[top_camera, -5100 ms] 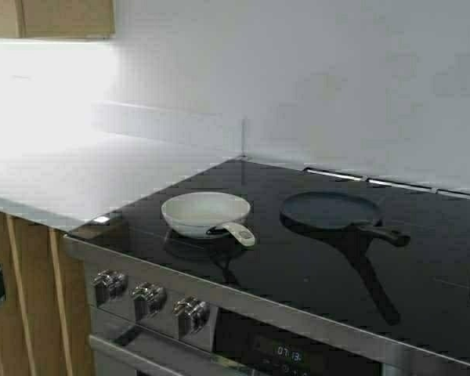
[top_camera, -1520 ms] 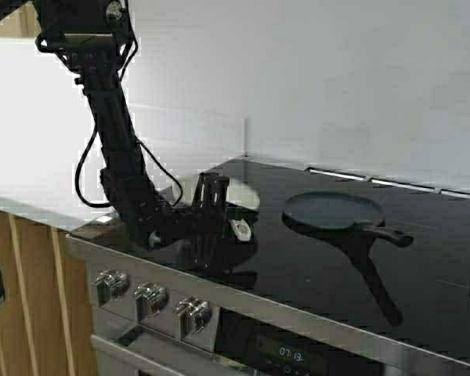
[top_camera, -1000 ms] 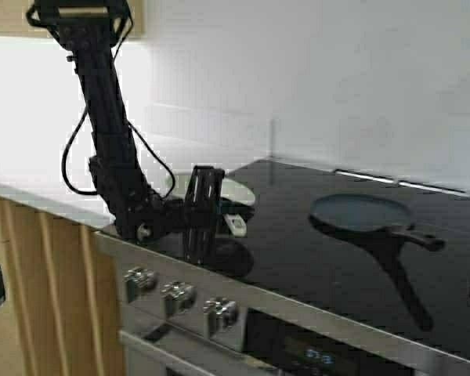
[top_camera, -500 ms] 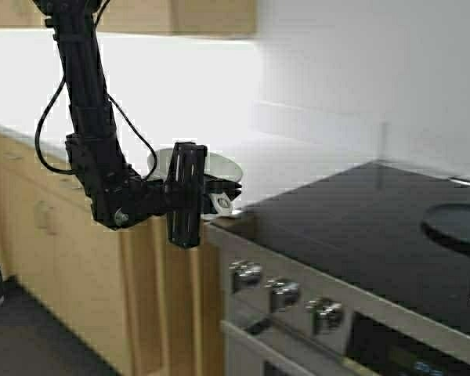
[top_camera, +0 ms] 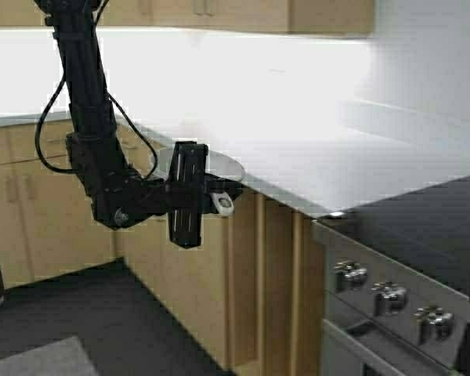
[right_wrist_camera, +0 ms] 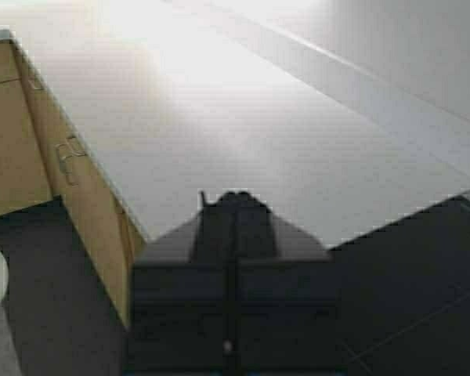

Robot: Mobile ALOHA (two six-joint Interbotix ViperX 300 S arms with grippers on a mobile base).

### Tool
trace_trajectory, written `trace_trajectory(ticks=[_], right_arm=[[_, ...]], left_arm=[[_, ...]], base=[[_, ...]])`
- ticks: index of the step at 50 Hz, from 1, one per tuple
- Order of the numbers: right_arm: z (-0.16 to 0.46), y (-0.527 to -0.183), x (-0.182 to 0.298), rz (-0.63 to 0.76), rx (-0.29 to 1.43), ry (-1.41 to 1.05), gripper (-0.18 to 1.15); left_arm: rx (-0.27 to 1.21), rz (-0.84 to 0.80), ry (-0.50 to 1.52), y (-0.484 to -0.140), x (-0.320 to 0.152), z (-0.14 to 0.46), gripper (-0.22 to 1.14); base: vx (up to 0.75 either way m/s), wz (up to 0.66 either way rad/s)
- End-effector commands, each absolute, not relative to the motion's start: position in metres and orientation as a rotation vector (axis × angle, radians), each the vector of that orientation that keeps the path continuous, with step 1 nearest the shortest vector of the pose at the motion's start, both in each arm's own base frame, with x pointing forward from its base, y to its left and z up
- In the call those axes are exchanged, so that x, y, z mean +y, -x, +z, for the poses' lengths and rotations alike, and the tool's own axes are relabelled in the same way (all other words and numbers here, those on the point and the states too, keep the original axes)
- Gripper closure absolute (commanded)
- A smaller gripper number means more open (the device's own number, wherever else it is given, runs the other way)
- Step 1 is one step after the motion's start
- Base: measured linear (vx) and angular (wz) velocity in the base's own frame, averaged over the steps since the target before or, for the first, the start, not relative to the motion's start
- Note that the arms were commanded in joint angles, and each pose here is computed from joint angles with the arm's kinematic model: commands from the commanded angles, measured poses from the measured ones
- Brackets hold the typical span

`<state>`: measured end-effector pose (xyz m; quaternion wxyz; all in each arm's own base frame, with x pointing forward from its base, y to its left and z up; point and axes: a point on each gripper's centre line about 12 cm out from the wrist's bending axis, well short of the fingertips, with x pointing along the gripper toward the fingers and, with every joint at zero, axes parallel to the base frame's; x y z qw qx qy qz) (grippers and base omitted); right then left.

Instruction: Wash the pan

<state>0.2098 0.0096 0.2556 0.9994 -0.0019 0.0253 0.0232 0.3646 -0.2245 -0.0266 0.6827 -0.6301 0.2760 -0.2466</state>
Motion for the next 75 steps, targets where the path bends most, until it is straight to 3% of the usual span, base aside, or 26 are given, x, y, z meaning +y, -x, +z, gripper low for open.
trace_trajectory(ticks=[1, 19, 44, 75], right_arm=[[0.258, -0.211, 0.010, 0.049, 0.044, 0.008, 0.92], [0.254, -0.210, 0.010, 0.049, 0.052, 0.011, 0.91], [0.255, -0.211, 0.010, 0.049, 0.054, 0.007, 0.91], [0.256, -0.211, 0.010, 0.049, 0.050, 0.008, 0.91]], left_arm=[[0.557, -0.621, 1.405, -0.371, -0.227, 0.002, 0.89], [0.617, -0.636, 1.381, -0.358, -0.227, -0.004, 0.89], [0.557, -0.701, 1.437, -0.363, -0.229, 0.026, 0.89], [0.592, -0.671, 1.385, -0.348, -0.223, 0.012, 0.89]], base=[[-0.05, 0.52], [-0.06, 0.52], [-0.06, 0.49], [-0.02, 0.42]])
